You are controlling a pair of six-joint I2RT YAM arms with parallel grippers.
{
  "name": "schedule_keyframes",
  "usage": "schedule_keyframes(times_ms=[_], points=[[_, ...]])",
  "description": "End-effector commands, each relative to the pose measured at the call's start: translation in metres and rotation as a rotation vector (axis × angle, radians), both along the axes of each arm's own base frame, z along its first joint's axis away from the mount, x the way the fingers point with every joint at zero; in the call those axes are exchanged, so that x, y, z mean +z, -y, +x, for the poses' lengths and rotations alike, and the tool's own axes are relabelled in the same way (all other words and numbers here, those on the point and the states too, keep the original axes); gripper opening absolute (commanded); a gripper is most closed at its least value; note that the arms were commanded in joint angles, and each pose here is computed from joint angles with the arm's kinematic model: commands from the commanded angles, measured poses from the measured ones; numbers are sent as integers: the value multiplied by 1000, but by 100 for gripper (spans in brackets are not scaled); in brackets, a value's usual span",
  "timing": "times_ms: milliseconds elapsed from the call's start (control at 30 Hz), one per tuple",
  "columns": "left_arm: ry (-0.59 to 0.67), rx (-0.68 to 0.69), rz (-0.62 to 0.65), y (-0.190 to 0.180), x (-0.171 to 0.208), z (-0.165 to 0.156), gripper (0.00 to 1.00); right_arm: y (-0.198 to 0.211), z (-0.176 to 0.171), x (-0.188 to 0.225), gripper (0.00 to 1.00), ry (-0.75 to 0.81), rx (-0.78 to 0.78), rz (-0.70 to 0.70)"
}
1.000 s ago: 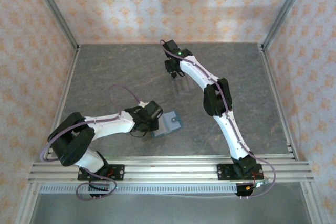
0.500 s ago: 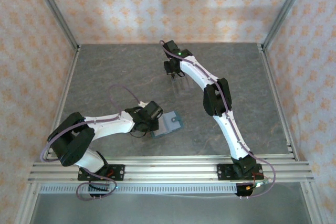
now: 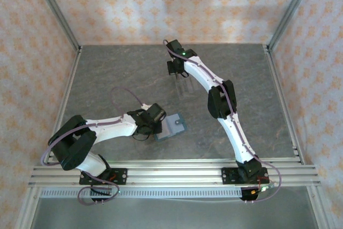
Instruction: Put the credit cards into the card holder
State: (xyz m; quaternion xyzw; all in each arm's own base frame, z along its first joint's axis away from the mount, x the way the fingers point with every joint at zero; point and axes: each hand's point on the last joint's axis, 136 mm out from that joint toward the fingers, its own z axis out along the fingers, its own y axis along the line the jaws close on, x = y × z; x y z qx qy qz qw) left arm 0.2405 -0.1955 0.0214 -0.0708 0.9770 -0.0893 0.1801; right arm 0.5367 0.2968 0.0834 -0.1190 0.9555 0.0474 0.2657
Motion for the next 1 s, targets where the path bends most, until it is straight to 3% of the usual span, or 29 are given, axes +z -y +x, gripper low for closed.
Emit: schedule_keyframes(times_ms=[0,233,467,633,767,967], points=[[-127,-24,105,-27,-25,-31,33,8,3,55,0,86,-5,3],[-110,-46,95,-25,-15,-28,33,16,-10,116,0,150,-14,40],[-92,-66,90,-24,-5,-23,33,16,-62,163,0,191,20,148],[-101,-75,79,-22,-6,-24,31,17,-117,151,0,158,58,309],[-70,-111,14,-11,6,-22,24,15,-156,124,0,93,94,339],[-12,-113,10,-13,28,-15,26,6,-197,89,0,18,141,401]])
